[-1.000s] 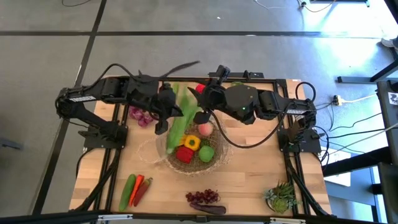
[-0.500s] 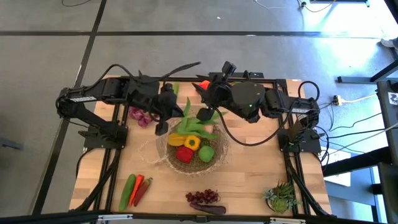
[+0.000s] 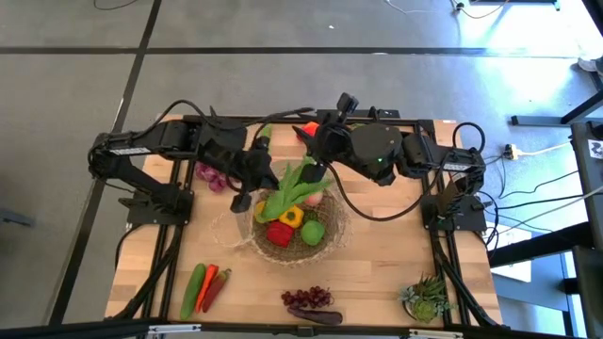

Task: Build produce basket
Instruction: Put the green leaf lettuce into the brown basket

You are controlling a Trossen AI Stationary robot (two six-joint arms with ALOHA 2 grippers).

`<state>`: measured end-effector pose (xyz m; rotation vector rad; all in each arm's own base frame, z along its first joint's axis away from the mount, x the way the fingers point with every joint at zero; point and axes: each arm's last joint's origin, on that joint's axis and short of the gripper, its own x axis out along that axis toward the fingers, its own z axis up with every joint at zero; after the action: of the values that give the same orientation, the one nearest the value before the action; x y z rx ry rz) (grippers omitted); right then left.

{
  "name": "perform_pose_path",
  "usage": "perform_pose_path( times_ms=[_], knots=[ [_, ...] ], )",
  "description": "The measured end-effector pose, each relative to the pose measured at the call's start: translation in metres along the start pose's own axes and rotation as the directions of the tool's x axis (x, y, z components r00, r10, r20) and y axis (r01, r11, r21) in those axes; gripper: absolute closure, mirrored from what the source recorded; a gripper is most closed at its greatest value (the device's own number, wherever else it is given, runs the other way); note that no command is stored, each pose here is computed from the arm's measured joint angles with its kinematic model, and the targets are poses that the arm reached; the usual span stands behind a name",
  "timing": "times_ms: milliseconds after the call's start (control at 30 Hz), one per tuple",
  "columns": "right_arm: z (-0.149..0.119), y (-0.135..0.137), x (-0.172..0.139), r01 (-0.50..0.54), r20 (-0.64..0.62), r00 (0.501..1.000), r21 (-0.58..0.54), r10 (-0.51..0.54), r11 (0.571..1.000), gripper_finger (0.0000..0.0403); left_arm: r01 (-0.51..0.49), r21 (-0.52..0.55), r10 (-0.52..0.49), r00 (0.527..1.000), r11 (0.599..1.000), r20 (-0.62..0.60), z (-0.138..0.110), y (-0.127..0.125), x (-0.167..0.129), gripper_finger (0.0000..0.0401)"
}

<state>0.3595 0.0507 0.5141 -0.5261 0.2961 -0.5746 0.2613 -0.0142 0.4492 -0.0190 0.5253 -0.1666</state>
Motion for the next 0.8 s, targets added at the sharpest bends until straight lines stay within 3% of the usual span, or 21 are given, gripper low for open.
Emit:
perform_pose_path(
  times_ms=[300, 533, 800],
  knots=[
    [-0.002, -0.008, -0.008, -0.010, -0.018, 1.000, -0.021, 0.009, 1.000, 0.0277, 0.120, -0.019, -0.120, 0.993, 0.993, -0.018, 0.001, -0.008, 0.020, 0.0401],
    [-0.004, -0.010, -0.010, -0.012, -0.034, 0.999, -0.038, 0.011, 0.999, 0.0277, 0.158, -0.011, -0.158, 0.986, 0.987, -0.046, 0.000, -0.013, 0.055, 0.0401],
    [-0.009, -0.008, -0.010, -0.034, -0.071, 0.997, -0.080, 0.029, 0.996, 0.0277, 0.346, -0.030, -0.346, 0.938, 0.938, -0.010, 0.003, -0.016, 0.088, 0.0401]
  ],
)
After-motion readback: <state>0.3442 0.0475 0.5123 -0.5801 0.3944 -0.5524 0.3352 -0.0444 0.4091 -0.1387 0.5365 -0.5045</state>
